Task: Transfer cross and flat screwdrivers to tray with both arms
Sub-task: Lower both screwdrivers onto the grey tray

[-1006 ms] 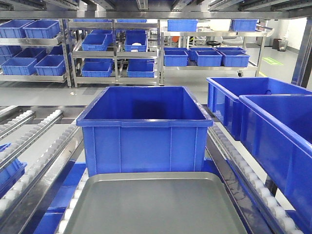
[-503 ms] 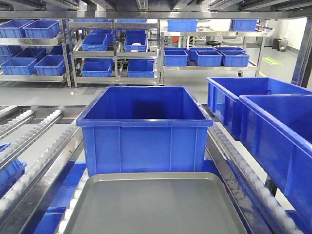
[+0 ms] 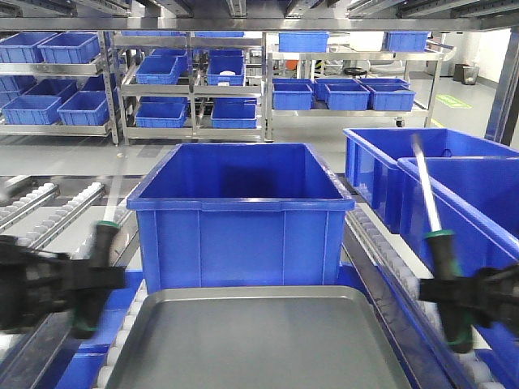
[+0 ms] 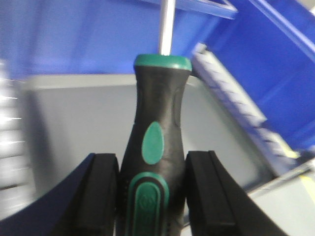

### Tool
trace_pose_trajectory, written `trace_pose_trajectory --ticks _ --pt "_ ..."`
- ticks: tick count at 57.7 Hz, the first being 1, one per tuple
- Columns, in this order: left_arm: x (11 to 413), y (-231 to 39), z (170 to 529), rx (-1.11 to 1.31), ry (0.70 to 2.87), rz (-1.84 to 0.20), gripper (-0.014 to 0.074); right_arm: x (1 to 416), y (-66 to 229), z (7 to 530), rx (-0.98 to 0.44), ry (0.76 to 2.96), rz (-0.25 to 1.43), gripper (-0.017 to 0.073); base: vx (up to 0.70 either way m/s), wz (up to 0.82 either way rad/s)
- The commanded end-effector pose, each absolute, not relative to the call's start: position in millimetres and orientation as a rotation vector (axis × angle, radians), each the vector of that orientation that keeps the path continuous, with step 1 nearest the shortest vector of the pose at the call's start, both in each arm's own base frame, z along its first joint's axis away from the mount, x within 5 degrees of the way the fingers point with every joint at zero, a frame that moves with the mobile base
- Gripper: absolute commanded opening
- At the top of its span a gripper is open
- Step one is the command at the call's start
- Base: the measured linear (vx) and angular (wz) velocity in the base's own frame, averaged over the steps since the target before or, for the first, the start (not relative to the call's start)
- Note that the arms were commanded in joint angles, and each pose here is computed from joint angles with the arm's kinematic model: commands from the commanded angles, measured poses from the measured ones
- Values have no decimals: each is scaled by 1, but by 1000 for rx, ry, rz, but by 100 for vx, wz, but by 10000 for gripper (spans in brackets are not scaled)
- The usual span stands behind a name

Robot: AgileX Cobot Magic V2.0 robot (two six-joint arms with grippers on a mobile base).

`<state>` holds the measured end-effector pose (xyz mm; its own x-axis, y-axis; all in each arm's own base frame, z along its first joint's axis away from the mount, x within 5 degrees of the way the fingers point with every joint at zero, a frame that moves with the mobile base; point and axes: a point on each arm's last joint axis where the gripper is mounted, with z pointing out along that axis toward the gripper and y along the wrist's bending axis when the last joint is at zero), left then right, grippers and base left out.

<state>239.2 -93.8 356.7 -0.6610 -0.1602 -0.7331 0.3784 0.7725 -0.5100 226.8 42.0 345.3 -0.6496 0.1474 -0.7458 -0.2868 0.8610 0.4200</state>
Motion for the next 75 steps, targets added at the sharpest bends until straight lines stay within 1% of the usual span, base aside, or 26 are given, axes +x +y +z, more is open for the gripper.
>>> trace_pose_trajectory --ticks 1,5,11,20,30,37,42,47,51,58,61,66,72,75 --pt "250 -111 365 96 2064 -981 -1 241 61 349 -89 2134 727 -9 0 0" --pt "259 -123 353 66 2104 -1041 -1 254 78 335 -74 2170 756 -9 0 0" --pt "271 -137 334 23 2159 -1090 -1 267 96 320 -52 2195 765 -9 0 0" --pt "287 -151 308 -26 2226 -1089 -1 285 118 290 -25 2263 764 -9 0 0" --pt "304 -154 283 -71 2265 -1011 9 298 124 267 -23 2307 719 -9 0 0" --pt "307 -155 277 -41 2271 -980 64 299 124 265 -15 2310 713 1 0 0" --pt "308 -154 278 7 2256 -951 141 300 124 265 -12 2305 710 32 0 0" --pt "308 -154 278 3 2252 -944 234 300 124 265 -10 2302 707 90 0 0" --pt "308 -154 278 3 2252 -944 313 301 124 265 -6 2300 707 161 0 0" --pt "308 -154 278 3 2252 -944 425 301 123 265 -3 2297 706 323 0 0" --pt "308 -154 278 3 2253 -945 459 301 123 266 0 2293 702 405 0 0" --pt "308 -154 278 4 2254 -947 494 302 123 266 5 2286 696 514 0 0" --pt "308 -154 278 13 2259 -953 504 302 122 267 5 2281 694 603 0 0" --pt "307 -155 278 18 2261 -959 504 301 122 269 -5 2273 690 626 0 0"
